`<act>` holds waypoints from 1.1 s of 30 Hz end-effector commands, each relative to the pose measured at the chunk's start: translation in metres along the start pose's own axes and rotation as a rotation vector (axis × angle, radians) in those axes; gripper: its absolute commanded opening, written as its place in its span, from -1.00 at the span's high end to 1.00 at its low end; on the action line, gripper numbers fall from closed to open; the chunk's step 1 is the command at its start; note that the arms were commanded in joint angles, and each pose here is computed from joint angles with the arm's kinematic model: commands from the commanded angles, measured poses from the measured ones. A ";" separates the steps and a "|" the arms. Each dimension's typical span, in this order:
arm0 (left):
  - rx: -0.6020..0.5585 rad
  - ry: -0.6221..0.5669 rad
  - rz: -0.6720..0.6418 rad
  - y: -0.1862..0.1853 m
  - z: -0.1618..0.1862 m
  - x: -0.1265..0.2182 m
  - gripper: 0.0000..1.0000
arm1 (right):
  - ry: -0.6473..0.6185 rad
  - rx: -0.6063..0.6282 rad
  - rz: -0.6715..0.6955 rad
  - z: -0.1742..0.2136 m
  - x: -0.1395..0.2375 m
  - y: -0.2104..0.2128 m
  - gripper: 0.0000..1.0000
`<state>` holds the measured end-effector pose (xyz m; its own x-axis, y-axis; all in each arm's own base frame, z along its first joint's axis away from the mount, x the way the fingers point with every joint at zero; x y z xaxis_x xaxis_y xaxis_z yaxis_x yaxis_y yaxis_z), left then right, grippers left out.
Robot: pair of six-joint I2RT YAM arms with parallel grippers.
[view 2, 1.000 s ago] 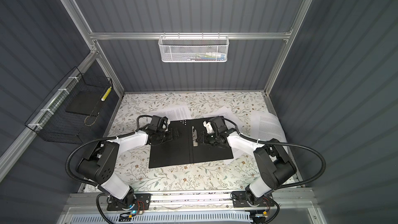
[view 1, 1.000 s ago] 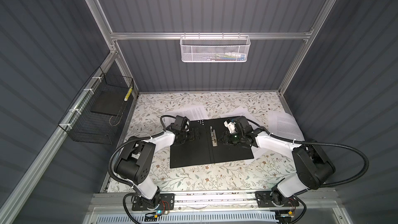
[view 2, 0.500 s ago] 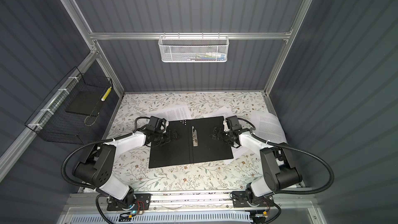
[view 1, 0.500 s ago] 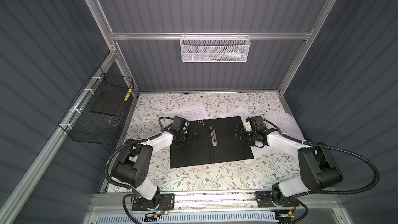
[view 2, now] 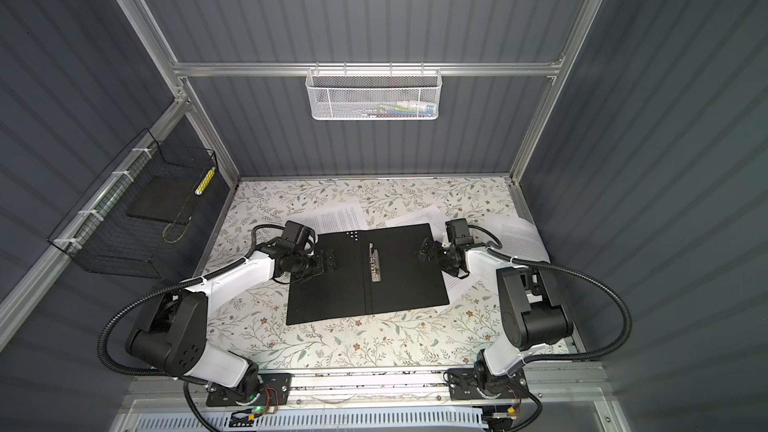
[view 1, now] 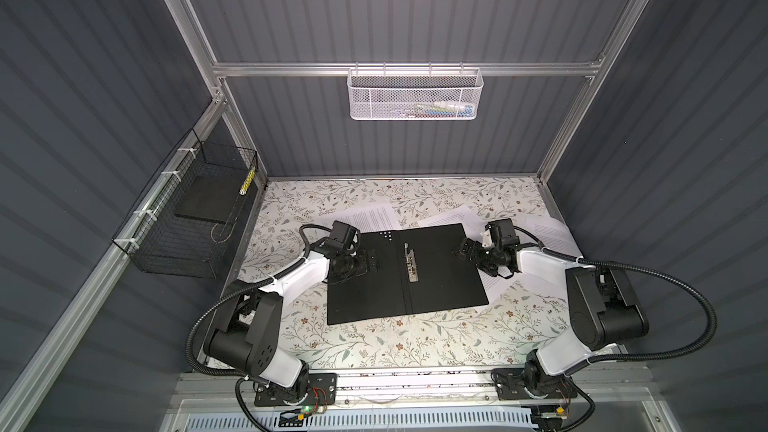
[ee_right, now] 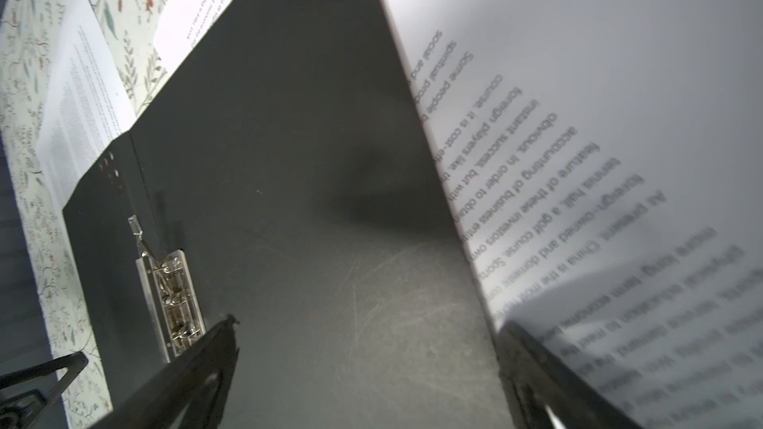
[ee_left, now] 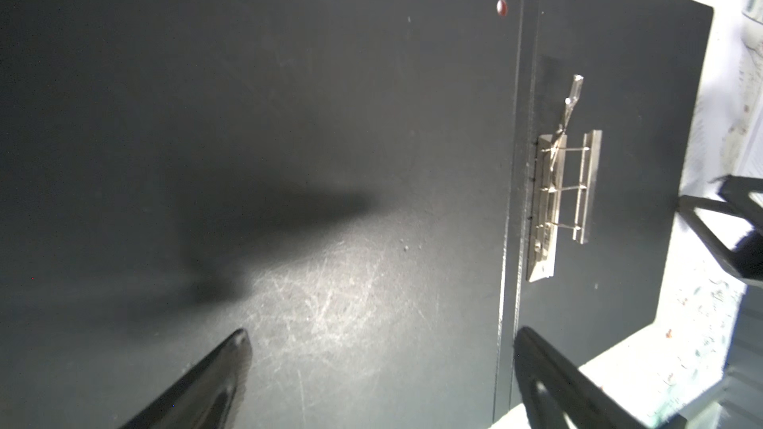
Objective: Put the files into the folder
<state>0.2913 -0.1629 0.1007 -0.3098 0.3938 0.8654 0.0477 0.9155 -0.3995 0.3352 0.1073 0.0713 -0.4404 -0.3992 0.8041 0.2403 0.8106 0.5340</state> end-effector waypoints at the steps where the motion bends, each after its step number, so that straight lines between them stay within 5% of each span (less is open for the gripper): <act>1: 0.049 0.044 -0.020 0.008 0.008 -0.010 -1.00 | 0.119 -0.024 -0.007 0.030 -0.011 -0.007 -0.98; 23: 0.156 0.138 -0.062 0.040 0.099 -0.004 -0.99 | 0.194 -0.076 -0.079 0.098 0.000 -0.005 -0.98; 29: 0.092 -0.055 -0.139 0.019 0.039 0.043 -0.99 | 0.101 0.000 -0.058 0.072 0.012 0.009 -0.98; 33: 0.151 -0.208 -0.192 0.017 -0.012 0.064 -0.99 | 0.002 0.041 -0.074 0.048 0.023 0.026 -0.97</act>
<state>0.2645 -0.1379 0.1358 -0.4271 0.2766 0.8609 -0.0813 0.9365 -0.3412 0.2819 0.1434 0.0773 -0.4218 -0.4967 0.7585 0.1859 0.7714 0.6086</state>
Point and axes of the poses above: each gripper's point midway between its finger pads, its own x axis back along the fingers, its own y axis along the line the jaws close on, z = x × y, the point moved 4 cm from there along x, back along the fingers, and after that the axes turned 4 degrees about -x, right-handed, at the moved point
